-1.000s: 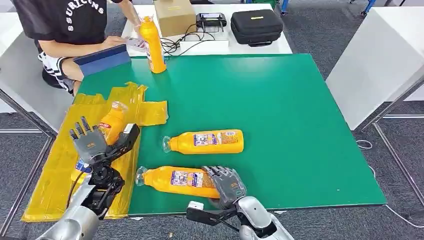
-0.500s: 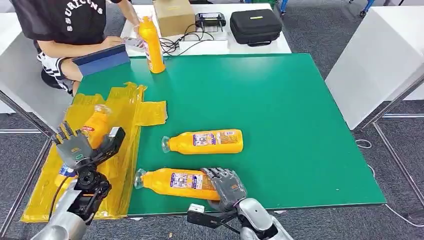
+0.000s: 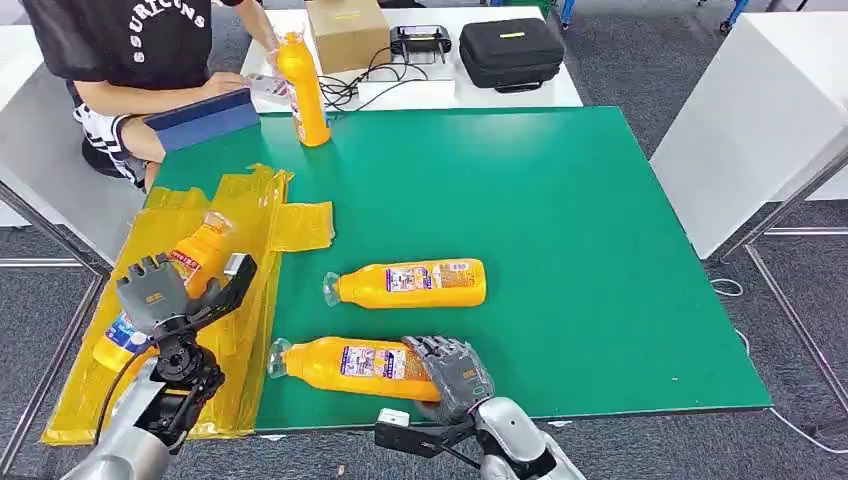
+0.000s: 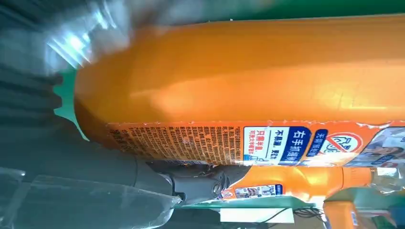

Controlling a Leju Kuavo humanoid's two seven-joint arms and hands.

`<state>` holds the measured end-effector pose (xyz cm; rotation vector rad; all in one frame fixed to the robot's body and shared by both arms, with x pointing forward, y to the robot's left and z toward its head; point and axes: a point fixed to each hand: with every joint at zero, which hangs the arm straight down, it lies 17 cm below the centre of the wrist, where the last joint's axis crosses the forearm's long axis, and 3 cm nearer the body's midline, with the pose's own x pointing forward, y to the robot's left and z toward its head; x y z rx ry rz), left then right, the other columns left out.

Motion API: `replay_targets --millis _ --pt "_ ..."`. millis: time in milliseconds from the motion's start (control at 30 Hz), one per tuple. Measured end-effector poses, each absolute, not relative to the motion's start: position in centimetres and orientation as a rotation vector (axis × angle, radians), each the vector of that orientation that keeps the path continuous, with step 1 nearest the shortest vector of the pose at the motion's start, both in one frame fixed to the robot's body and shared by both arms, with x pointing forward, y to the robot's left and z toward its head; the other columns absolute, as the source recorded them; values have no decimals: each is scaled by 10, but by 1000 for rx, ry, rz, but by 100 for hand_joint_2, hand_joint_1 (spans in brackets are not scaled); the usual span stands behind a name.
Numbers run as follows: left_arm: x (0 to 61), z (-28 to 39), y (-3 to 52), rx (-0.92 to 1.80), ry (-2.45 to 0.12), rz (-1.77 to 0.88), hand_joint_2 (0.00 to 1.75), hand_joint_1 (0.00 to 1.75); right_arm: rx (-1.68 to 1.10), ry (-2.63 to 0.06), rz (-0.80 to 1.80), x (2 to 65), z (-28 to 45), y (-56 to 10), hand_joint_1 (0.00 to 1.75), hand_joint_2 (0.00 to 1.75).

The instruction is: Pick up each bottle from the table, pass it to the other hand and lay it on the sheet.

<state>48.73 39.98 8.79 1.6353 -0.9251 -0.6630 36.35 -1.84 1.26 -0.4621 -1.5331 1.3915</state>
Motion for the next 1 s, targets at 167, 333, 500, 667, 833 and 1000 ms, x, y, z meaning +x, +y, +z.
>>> replay_targets --millis 167,333,500,667,833,1000 --pt "494 94 379 1622 -1021 -686 175 0 -458 -1537 1387 364 13 -18 175 175" --pt "497 98 366 1611 -1081 -691 175 0 -447 -1546 1385 364 14 -17 175 175" --pt "502 98 350 1583 -1121 -721 175 0 -442 -1547 1376 364 14 -17 175 175" --pt "506 98 340 1563 -1135 -728 175 0 -441 -1546 1374 364 14 -18 175 175" --pt "509 97 335 1550 -1146 -733 175 0 -442 -1547 1368 364 14 -18 175 175" --pt "512 96 328 1517 -1178 -742 175 0 -447 -1557 1347 364 15 -19 175 175"
